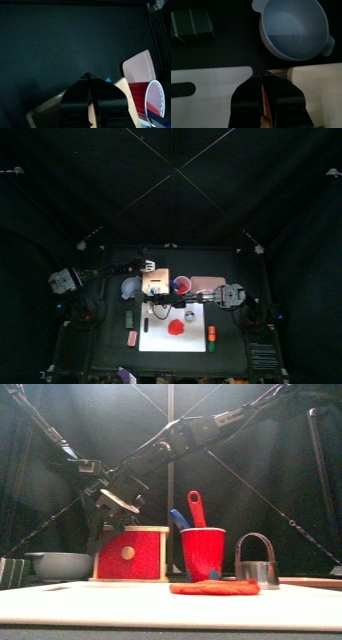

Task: Get the cutter from the drawer then cut the dough then place the extra dough in the bowl
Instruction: Cut the dough

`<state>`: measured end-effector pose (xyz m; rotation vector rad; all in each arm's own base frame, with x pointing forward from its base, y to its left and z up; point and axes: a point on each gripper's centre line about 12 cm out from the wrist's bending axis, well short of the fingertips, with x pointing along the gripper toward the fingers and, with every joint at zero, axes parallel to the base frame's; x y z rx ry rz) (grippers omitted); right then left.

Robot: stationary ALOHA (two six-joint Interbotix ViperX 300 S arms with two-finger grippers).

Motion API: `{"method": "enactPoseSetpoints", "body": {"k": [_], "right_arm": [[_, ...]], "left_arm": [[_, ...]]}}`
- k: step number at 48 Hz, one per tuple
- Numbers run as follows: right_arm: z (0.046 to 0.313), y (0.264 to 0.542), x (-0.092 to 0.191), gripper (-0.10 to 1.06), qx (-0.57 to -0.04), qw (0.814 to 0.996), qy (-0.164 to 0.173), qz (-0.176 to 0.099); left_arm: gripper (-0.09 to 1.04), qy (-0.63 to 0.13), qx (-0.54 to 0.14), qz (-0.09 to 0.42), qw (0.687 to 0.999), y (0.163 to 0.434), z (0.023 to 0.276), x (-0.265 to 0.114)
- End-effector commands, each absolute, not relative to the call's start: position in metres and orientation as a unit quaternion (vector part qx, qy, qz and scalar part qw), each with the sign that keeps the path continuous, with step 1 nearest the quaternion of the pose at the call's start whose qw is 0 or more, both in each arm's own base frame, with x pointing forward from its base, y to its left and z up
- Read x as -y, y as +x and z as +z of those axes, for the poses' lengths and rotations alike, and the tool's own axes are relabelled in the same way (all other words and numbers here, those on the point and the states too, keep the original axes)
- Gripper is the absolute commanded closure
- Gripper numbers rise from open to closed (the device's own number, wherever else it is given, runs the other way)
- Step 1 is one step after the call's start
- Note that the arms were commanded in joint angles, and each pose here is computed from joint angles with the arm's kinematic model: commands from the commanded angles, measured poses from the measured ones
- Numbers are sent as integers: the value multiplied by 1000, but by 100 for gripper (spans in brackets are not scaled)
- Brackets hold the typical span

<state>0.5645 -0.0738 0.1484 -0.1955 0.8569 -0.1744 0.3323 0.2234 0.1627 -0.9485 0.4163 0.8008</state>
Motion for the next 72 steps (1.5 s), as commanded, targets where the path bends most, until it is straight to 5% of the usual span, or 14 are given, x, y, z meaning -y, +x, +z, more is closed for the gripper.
{"method": "enactPoseSetpoints", "body": {"k": [1,21,35,48,60,72], "right_arm": [[189,570,82,52,-372,918,-98,-94],[226,576,35,52,-341,930,-121,-62],[281,522,-12,52,-339,926,-161,-41],[282,446,-33,52,-333,937,-103,-28],[274,397,-38,52,-285,958,-41,-7],[255,348,-32,51,-294,956,-16,-6]], "left_arm": [[60,-407,-165,367,820,337,185,-228],[60,-354,-113,356,857,330,228,-227],[60,-251,-75,306,915,308,279,-188],[60,-136,-76,180,971,305,281,-102],[60,-119,-29,119,985,292,280,-59],[59,-105,-54,76,990,286,260,-33]]}}
